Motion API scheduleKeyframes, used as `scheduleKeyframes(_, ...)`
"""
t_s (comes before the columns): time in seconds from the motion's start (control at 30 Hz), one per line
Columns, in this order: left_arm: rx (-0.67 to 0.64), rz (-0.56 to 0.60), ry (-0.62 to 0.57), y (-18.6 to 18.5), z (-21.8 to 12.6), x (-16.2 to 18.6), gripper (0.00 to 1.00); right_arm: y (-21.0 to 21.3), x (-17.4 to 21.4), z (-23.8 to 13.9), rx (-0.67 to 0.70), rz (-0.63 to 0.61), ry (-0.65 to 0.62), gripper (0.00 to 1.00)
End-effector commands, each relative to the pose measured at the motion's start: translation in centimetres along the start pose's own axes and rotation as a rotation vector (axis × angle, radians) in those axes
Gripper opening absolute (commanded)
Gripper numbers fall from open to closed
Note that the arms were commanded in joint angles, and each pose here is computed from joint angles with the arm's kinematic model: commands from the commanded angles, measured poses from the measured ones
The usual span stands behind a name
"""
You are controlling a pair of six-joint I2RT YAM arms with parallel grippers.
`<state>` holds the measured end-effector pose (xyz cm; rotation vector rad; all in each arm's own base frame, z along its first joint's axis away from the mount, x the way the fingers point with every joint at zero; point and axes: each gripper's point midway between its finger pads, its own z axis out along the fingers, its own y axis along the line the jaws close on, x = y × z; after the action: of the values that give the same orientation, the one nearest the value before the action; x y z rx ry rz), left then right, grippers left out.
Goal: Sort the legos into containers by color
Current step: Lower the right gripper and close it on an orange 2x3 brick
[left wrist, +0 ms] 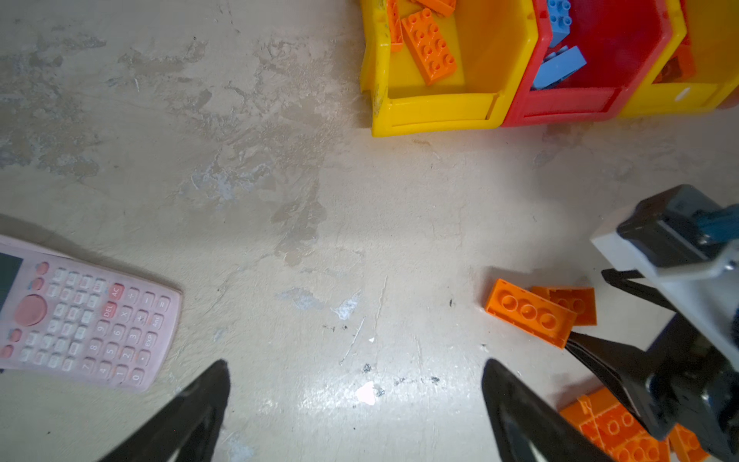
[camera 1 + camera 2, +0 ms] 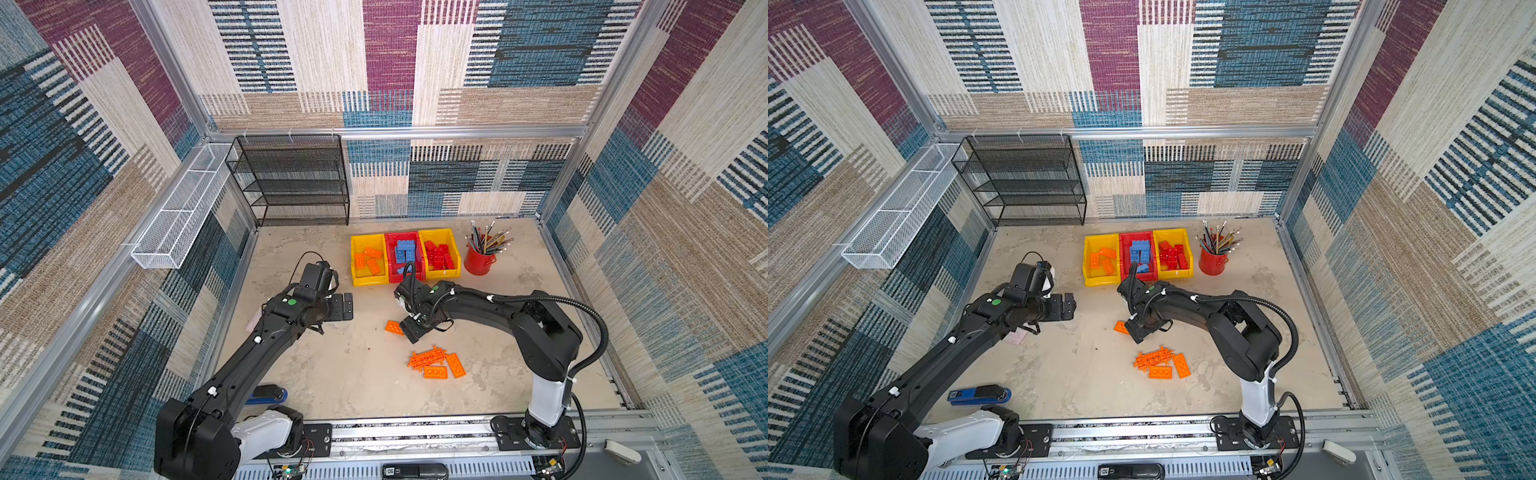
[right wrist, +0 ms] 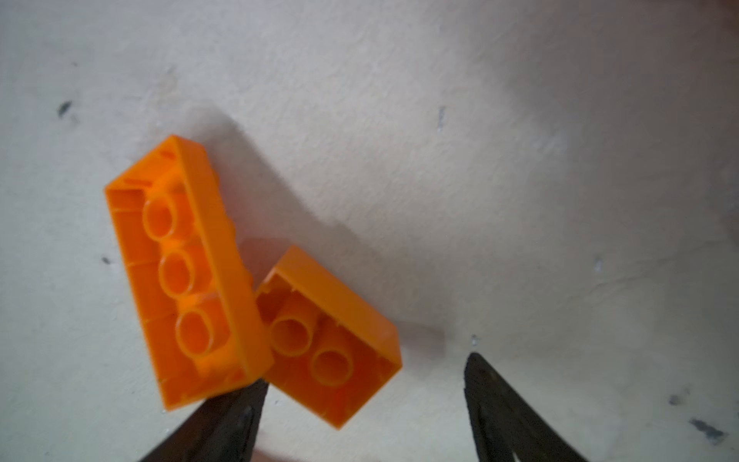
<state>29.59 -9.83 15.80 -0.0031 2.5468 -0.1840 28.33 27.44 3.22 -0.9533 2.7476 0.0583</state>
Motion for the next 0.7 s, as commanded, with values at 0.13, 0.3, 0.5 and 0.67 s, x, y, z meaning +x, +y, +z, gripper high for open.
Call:
scheduleKeyframes(0.13, -0.029, 0.031, -0.002, 0.6, -0.7, -0.1, 0.99, 0.6, -2.4, 0.4, -0.011, -0.120, -0.079, 0.76)
scheduleKeyframes(0.3, -0.036, 0.034, -0.001, 0.9, -0.9, 0.2, 0.99, 1.8, -4.4, -0.3, -0.069, -0.165, -0.132, 0.60)
scheduleKeyframes(0.5, -0.048, 0.031, -0.002, 1.5, -1.0, 0.7, 0.99, 3.1, -4.3, 0.4, -0.144, -0.197, -0.109, 0.51)
scheduleKeyframes(0.67, -0.055, 0.030, -0.002, 1.9, -1.3, 0.9, 0.99, 3.0, -3.6, 1.8, -0.136, -0.177, -0.062, 0.50)
